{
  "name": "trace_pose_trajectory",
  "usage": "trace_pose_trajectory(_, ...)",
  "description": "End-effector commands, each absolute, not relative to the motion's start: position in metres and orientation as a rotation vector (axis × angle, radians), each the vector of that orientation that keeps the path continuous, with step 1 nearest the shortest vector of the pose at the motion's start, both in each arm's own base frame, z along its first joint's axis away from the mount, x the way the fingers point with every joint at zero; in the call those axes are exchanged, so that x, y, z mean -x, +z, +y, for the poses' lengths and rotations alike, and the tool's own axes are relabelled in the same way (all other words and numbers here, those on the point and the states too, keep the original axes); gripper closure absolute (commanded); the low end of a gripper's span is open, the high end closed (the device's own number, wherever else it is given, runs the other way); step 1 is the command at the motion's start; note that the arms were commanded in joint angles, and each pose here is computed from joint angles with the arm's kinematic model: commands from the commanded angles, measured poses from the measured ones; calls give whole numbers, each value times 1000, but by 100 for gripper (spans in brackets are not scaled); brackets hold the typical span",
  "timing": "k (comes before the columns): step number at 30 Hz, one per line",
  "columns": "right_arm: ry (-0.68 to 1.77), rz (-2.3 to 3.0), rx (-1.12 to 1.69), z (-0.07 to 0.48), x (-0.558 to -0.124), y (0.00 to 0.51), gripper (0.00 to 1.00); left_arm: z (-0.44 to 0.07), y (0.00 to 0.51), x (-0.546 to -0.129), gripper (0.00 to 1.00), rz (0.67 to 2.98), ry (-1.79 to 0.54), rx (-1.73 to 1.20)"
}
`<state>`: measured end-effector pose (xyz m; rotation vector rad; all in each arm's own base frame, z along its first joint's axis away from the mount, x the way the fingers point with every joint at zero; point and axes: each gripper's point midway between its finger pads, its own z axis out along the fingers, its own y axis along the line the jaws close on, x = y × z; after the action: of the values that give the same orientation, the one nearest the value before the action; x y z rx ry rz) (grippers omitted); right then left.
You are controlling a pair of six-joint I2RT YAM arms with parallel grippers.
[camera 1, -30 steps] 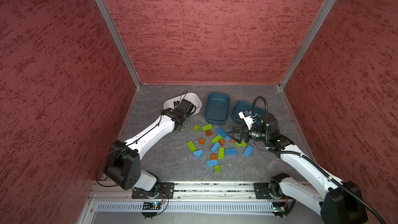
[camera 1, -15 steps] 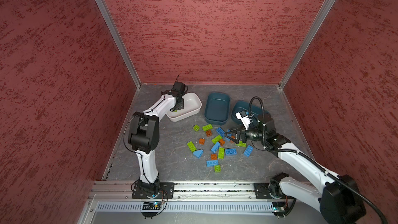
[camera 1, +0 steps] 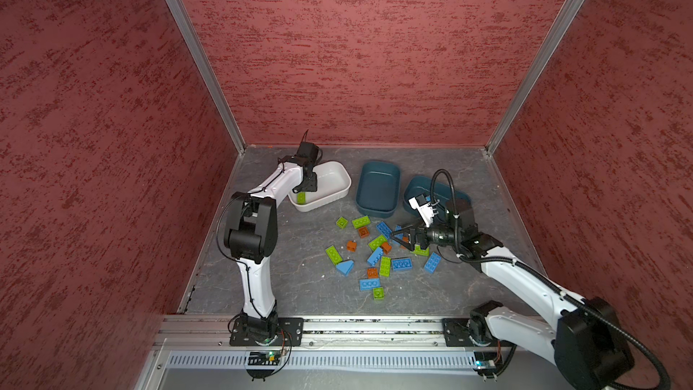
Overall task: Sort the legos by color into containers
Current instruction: 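Carry the green brick to the white tub and release it, then lower the left gripper onto another lime-green brick and grasp it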
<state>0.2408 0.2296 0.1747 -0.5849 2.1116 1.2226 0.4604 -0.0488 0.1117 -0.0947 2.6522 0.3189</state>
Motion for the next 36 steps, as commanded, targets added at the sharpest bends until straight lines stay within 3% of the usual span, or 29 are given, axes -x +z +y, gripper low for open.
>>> trace_pose_trajectory(1,1185,2096,618,230,-242,174,1,-77,153,-436,21,2620,180,77)
trace_pose_trajectory(6,1182,2100,633,230,-241,170,1,-119,149,-377,20,2684,7,142)
trace_pose_trajectory(16,1195,2116,647,228,-233,160,1,-141,108,-272,20,2762,25,556)
trace_pose_trajectory(19,1190,2126,653,227,-231,156,1,-163,92,-251,21,2789,-66,632)
trace_pose_trajectory(25,1157,2129,644,225,-233,155,1,-179,58,-230,24,2830,-66,733)
trace_pose_trajectory(36,1106,2160,613,219,-235,148,1,-189,26,-224,43,2864,-37,747)
